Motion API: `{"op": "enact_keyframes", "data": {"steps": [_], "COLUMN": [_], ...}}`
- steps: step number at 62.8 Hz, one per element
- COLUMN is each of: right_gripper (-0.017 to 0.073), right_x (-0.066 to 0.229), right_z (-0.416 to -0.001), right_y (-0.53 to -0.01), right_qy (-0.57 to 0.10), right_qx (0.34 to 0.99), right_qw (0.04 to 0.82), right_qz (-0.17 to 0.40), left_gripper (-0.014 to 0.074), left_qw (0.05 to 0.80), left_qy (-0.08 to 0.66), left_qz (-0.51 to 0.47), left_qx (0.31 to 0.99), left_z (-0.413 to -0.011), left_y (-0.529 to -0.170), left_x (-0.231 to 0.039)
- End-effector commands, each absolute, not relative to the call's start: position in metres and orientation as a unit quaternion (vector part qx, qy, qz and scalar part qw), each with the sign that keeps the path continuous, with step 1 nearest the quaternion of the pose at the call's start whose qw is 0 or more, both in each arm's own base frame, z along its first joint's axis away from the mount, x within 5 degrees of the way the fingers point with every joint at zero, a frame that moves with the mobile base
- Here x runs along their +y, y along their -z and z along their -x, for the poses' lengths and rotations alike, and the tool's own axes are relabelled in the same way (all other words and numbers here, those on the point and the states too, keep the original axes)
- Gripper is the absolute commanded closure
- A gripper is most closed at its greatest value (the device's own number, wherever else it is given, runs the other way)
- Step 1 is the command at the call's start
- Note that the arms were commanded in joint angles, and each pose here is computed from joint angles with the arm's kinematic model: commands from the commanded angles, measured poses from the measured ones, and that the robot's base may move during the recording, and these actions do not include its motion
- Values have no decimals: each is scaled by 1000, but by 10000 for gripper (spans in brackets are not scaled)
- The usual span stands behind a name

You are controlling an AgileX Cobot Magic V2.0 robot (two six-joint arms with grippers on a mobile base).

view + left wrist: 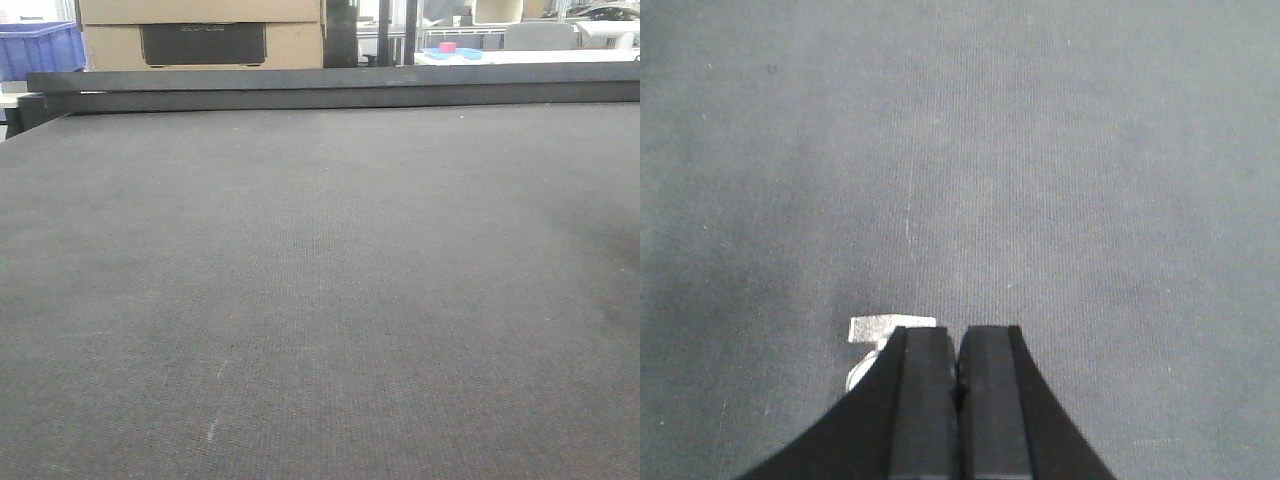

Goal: Place valve from conveyor to right shelf box
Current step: 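Close the right gripper around the body of a silver valve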

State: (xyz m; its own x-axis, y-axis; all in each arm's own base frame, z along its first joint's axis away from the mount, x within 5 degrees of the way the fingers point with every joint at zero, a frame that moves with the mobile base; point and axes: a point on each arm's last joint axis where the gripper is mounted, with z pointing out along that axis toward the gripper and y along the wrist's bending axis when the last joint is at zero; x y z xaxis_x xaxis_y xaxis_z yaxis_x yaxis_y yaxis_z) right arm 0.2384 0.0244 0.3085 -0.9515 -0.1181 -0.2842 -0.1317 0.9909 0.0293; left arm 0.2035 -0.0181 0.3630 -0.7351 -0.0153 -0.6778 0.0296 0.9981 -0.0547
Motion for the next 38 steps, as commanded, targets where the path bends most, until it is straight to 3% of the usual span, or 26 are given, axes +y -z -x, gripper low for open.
{"op": "enact_keyframes", "data": {"steps": [1, 7, 11, 19, 26, 38], "right_gripper": [728, 702, 629, 363, 192, 153], "right_x": [26, 27, 27, 27, 27, 13], "right_z": [-241, -242, -243, -244, -247, -258], "right_y": [-309, -314, -317, -316, -310, -296], "right_qy": [-31, -33, -33, -33, -32, -38], "right_qx": [987, 986, 985, 986, 989, 994], "right_qw": [145, 153, 157, 152, 133, 102], "right_qz": [63, 63, 63, 63, 62, 28], "left_gripper": [704, 704, 704, 704, 704, 704], "left_qw": [368, 367, 367, 367, 367, 364], "left_qy": [35, 35, 35, 35, 35, 35], "left_qz": [1, 1, 1, 1, 1, 1], "left_qx": [929, 929, 929, 929, 929, 931], "left_z": [-204, -204, -204, -204, -204, -203], "left_y": [-365, -365, -365, -365, -365, -365], "left_x": [-18, -18, -18, -18, -18, -18]}}
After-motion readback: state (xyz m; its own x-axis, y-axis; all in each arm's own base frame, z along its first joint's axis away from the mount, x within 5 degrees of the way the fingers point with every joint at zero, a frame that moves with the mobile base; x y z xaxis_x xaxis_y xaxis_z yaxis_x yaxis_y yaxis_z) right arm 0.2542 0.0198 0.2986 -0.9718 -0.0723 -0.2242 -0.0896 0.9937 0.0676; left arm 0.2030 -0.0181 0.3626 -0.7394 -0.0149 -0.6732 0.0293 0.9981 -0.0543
